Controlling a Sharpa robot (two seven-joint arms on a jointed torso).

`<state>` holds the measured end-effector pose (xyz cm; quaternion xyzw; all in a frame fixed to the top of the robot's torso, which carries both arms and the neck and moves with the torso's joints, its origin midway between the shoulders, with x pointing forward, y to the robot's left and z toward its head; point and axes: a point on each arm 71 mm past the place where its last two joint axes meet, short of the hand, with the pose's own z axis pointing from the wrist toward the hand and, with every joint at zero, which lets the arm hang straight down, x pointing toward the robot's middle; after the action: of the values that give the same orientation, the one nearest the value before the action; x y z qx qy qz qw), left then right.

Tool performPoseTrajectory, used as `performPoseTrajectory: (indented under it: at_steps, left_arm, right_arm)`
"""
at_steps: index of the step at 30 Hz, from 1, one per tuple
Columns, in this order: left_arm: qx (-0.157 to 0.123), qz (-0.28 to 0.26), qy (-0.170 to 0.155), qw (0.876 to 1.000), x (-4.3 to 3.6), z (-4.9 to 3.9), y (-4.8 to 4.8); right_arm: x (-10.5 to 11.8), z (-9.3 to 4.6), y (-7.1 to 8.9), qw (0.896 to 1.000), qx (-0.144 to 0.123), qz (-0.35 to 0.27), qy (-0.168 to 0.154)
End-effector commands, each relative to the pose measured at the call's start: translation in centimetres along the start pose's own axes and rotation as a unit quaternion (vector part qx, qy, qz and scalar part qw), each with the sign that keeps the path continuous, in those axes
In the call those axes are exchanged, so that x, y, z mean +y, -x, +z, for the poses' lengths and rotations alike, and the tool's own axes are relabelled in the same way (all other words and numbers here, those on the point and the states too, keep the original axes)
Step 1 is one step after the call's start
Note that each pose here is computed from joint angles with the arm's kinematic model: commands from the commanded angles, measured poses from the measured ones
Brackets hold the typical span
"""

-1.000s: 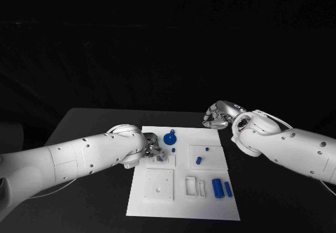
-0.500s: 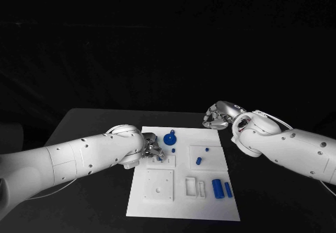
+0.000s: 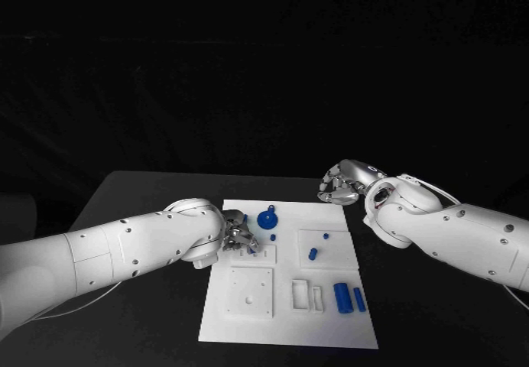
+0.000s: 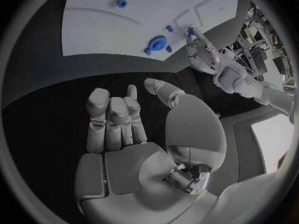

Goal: Assemble the parts on the task board

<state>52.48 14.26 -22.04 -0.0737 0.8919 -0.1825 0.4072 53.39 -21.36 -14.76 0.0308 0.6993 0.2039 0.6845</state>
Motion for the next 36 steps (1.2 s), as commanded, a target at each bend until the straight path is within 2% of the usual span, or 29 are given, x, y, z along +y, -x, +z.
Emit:
performPoseTrajectory:
  at_steps: [1,4,8,13,18,25,32,36]
  left_arm:
    - [0.011,-0.05,-0.029,0.998,-0.43,-0.54,0.26]
    - [0.024,-0.092,-0.056,0.994,-0.27,-1.11,0.6]
    - [0.043,-0.174,-0.099,0.979,0.36,-1.94,1.03]
    - [0.056,-0.233,-0.149,0.959,0.71,-2.62,1.33]
    - [0.056,-0.259,-0.187,0.946,0.99,-3.25,1.53]
    - [0.05,-0.284,-0.22,0.932,1.31,-3.77,1.58]
    - [0.056,-0.287,-0.221,0.931,1.58,-3.94,1.24]
    - [0.06,-0.286,-0.22,0.931,1.6,-3.97,1.13]
  right_arm:
    - [0.6,-0.1,-0.2,1.0,0.008,0.008,0.028]
    - [1.4,-0.3,-0.2,0.998,0.008,0.013,0.059]
    - [2.7,-0.8,-0.6,0.993,0.011,0.016,0.116]
    - [4.4,-1.7,-1.4,0.984,0.026,0.02,0.177]
    - [5.8,-2.8,-2.7,0.974,0.043,0.025,0.222]
    - [7.1,-3.8,-4.2,0.966,0.054,0.021,0.252]
    - [7.9,-4.3,-4.6,0.962,0.057,0.026,0.267]
    - [8.0,-4.4,-4.5,0.962,0.045,0.03,0.268]
